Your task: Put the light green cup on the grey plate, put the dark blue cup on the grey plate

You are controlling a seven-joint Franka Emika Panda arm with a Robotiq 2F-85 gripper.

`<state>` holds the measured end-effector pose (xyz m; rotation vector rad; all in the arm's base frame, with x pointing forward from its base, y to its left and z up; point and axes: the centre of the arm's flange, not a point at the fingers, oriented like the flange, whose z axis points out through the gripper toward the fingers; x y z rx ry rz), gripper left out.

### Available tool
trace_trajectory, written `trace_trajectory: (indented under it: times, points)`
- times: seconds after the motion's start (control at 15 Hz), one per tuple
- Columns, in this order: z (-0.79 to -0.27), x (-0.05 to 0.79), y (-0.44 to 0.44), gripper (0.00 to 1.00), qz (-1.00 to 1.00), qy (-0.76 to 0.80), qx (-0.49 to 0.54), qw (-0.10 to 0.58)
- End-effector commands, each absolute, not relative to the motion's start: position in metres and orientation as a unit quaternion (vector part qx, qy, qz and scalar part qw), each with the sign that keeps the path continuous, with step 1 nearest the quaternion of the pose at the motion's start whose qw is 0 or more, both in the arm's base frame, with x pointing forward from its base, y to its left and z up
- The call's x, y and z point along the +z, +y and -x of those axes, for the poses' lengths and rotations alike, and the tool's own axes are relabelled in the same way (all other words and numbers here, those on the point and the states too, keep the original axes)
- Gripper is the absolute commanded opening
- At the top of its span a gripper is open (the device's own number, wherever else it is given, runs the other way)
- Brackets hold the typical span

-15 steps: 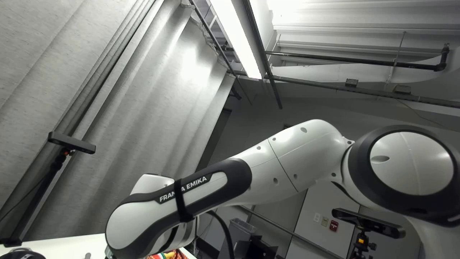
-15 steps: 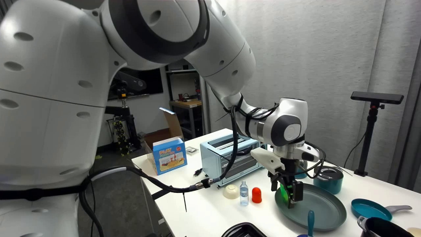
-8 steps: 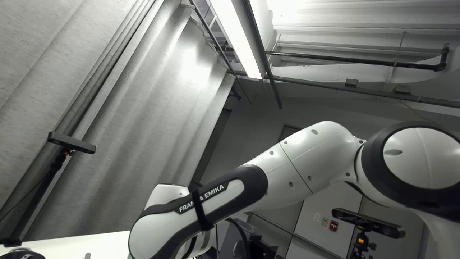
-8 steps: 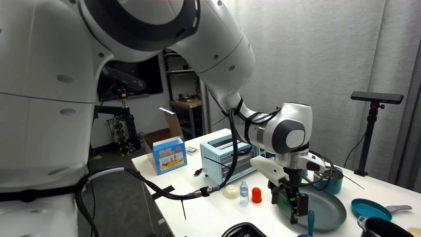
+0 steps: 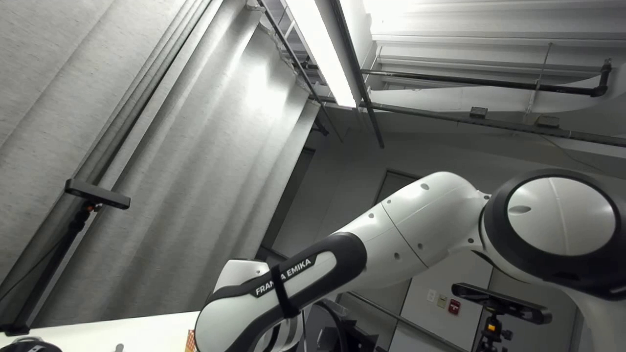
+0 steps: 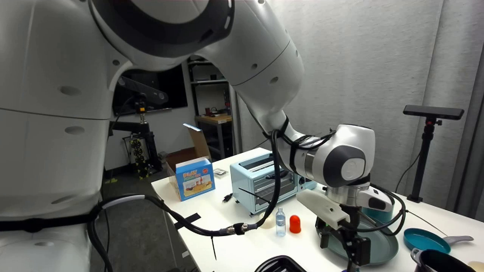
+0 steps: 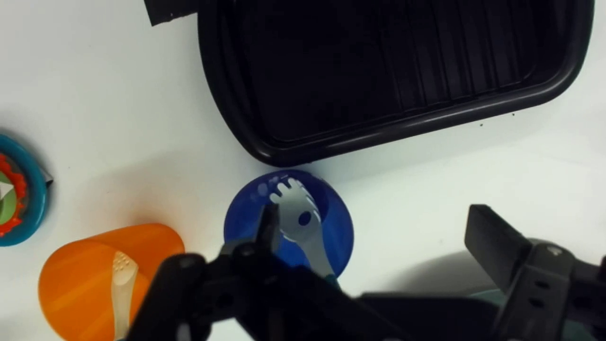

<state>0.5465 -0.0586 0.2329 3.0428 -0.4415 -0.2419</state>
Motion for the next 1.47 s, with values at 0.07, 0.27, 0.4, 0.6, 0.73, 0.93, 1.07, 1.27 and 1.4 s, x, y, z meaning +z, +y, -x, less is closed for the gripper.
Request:
trace_trajectory:
  times: [0.07, 0.27, 0.4, 0.6, 0.73, 0.93, 1.07, 1.27, 1.4]
  points:
    - [-0.547, 0.222, -0.068, 1.0, -0.988, -0.134, -0.068, 0.025]
    - [-0.553, 0.215, -0.065, 1.0, -0.989, -0.132, -0.058, 0.023]
    - [-0.557, 0.209, -0.063, 1.0, -0.99, -0.128, -0.053, 0.022]
    - [-0.562, 0.201, -0.06, 1.0, -0.99, -0.127, -0.05, 0.02]
    - [-0.564, 0.196, -0.059, 1.0, -0.99, -0.127, -0.051, 0.019]
    - [-0.567, 0.19, -0.058, 1.0, -0.99, -0.129, -0.052, 0.018]
    - [-0.569, 0.187, -0.058, 0.99, -0.99, -0.13, -0.054, 0.017]
    - [-0.571, 0.185, -0.056, 0.69, -0.99, -0.131, -0.054, 0.017]
    - [-0.573, 0.184, -0.056, 0.52, -0.99, -0.131, -0.054, 0.017]
